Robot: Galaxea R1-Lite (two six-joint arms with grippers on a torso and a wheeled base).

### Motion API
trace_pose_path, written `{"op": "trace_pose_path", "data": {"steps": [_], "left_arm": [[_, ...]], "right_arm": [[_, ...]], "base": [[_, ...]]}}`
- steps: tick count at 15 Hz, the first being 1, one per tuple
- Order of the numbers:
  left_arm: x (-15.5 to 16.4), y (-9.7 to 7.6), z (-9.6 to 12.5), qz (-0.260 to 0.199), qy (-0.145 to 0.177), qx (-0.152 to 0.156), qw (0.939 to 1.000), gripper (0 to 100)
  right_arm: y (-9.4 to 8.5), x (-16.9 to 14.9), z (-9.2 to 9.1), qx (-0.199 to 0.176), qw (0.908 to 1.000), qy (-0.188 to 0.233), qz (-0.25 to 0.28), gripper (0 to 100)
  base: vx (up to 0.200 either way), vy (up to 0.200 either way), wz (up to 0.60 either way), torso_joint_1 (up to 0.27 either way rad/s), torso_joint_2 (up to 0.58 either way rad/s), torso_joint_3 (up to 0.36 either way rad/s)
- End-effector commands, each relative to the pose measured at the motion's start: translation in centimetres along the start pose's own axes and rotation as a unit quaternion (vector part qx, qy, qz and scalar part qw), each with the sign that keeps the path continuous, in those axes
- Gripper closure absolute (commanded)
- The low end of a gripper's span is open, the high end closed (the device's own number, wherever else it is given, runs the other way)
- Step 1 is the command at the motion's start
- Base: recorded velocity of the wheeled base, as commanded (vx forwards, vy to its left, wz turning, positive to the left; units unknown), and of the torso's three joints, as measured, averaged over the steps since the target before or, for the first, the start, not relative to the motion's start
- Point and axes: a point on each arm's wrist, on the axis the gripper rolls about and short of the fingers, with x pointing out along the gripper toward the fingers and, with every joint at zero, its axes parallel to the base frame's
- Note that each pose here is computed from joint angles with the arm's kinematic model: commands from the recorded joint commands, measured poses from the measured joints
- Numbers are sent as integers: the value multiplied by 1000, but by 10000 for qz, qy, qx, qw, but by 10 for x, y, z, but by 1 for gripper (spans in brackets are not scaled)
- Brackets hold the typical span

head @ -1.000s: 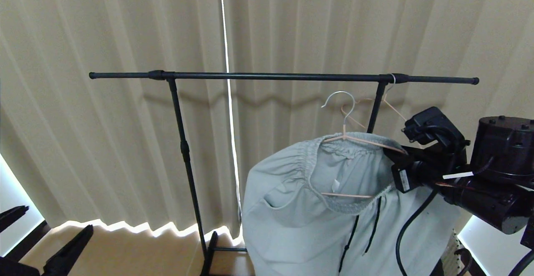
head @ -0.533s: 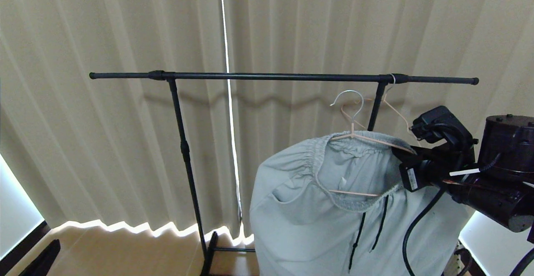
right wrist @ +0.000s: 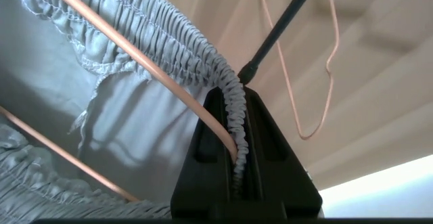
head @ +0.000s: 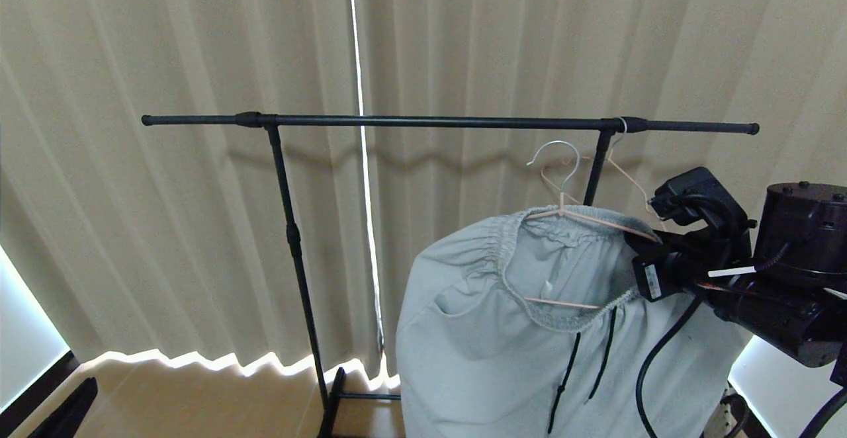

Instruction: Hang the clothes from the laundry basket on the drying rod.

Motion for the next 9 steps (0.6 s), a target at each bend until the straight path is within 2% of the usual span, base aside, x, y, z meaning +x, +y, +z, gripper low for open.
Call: {"op": "trace_pose_path", "data": {"steps": [1,9], "left_arm": [[1,-1,-1,-184,7,-10,9998,0],[1,-1,0,-248,-19,-8,9997,0]], "right_arm": [[0,-1,0,2,10000,-8,-21,100],[-1,0,1,4,10000,1,-58,100]], "base": [[0,0,0,0,0,0],[200,0,0,2,2,4]]}}
